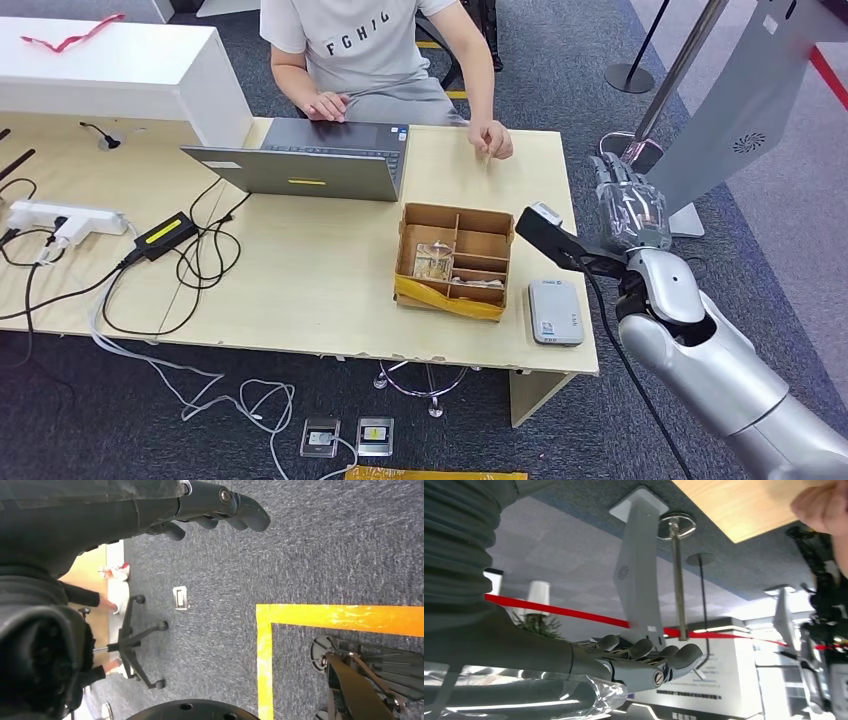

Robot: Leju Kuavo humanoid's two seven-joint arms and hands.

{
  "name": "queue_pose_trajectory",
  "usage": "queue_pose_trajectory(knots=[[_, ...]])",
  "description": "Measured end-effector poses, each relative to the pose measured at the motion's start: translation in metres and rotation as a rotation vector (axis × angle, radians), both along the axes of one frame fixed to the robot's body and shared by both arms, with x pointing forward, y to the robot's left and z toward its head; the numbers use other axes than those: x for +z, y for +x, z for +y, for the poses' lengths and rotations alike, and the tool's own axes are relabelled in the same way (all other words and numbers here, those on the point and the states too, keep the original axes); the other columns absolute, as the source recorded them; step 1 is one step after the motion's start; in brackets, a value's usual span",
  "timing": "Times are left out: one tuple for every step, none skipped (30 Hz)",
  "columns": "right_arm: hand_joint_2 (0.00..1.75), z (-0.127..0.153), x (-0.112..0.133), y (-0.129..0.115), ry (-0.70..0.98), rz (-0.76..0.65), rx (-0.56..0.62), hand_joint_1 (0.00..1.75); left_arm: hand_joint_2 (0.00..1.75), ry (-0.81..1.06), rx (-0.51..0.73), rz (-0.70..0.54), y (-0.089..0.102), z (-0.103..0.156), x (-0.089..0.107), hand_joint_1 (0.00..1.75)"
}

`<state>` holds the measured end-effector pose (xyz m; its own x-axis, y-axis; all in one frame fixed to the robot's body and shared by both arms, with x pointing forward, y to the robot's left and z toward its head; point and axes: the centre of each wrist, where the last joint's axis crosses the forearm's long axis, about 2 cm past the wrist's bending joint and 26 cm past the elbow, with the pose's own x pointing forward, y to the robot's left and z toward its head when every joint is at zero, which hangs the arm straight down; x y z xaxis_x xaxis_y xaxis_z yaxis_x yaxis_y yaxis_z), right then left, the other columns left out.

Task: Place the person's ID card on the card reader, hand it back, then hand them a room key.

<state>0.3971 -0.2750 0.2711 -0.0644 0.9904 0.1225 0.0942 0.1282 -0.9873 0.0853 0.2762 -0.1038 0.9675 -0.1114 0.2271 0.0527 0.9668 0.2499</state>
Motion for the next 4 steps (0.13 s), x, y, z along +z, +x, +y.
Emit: queue_pose_trajectory(knots=[[1.75,0.002,0.004,-0.005,0.006,-0.010,0.021,0.00,0.00,-0.001,0.005,-0.004,-0.001,0.000,0.000,0.00],[1.75,0.004,0.007,-0.009,0.014,-0.018,0.042,0.00,0.00,-0.002,0.011,-0.007,-0.003,0.000,-0.001,0.00],[1.75,0.007,0.009,-0.014,0.028,-0.024,0.064,0.00,0.00,-0.003,0.019,-0.010,-0.005,0.001,-0.001,0.00],[1.75,0.008,0.010,-0.016,0.035,-0.026,0.075,0.00,0.00,-0.003,0.022,-0.011,-0.006,0.001,-0.001,0.00]])
